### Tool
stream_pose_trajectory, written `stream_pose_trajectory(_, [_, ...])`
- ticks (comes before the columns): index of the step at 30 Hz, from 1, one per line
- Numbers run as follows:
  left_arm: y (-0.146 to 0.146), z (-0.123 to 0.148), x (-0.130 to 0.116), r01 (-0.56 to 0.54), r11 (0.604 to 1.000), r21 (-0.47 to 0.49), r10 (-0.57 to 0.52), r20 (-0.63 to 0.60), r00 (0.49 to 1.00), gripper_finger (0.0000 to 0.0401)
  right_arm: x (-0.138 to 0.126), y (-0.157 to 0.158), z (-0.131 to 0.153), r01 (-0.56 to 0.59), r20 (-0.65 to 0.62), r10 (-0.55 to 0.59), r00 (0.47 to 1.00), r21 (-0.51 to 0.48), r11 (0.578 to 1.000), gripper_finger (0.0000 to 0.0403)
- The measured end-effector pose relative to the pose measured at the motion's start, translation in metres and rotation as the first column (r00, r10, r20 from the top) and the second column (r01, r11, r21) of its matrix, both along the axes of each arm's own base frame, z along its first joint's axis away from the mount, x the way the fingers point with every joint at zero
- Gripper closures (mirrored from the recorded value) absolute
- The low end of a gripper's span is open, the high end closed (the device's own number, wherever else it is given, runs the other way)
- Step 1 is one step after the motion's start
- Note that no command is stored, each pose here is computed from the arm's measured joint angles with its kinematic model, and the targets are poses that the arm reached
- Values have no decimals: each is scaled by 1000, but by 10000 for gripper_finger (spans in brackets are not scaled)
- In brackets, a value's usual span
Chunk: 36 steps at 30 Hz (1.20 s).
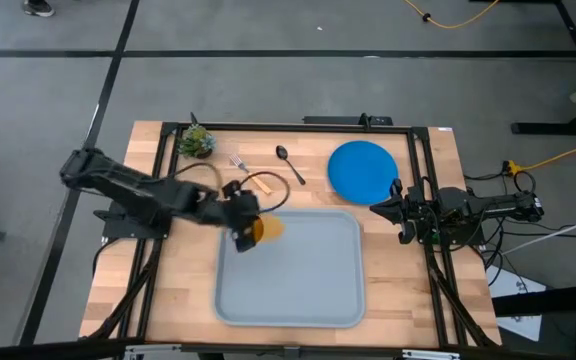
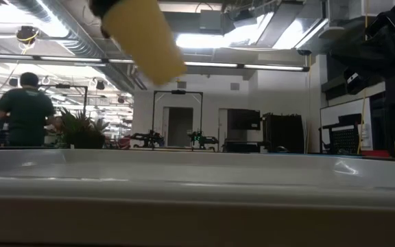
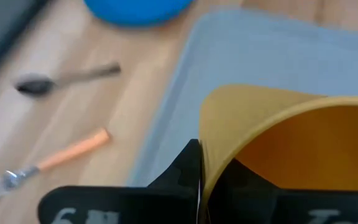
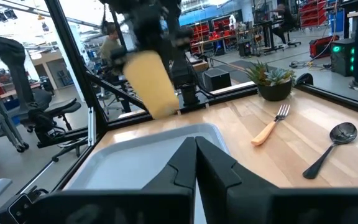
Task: Pick and place plate/cup/fork/spoon on tray
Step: Put the yellow cup on the top left of the gray tray
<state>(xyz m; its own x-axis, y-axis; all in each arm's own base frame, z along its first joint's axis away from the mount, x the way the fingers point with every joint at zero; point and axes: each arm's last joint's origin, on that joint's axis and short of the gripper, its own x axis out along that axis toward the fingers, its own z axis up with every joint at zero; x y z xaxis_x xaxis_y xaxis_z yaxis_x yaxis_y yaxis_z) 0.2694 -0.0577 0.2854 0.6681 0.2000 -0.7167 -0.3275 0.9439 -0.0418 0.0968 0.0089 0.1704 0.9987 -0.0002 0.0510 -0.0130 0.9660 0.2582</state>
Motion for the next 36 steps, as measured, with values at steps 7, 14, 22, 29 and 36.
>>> stream_pose_trajectory(7, [22,-36,20,32,974,-222,-78,-201,976,399,0,0,0,0,0,0,1000,2,1000,391])
stream_pose_trajectory(14, [26,-51,10,-44,976,-213,-45,-396,917,399,0,0,0,0,-1,0,1000,2,1000,391])
stream_pose_trajectory(22, [28,-52,8,-81,981,-177,0,-416,909,399,0,0,0,-1,0,1,1000,3,1000,391])
stream_pose_trajectory(29, [28,-66,7,-128,976,-178,34,-454,890,399,0,0,0,-1,0,1,1000,12,1000,391])
stream_pose_trajectory(36, [29,-70,4,-166,970,-179,61,-479,876,391,0,0,0,-1,0,1,1000,5,1000,391])
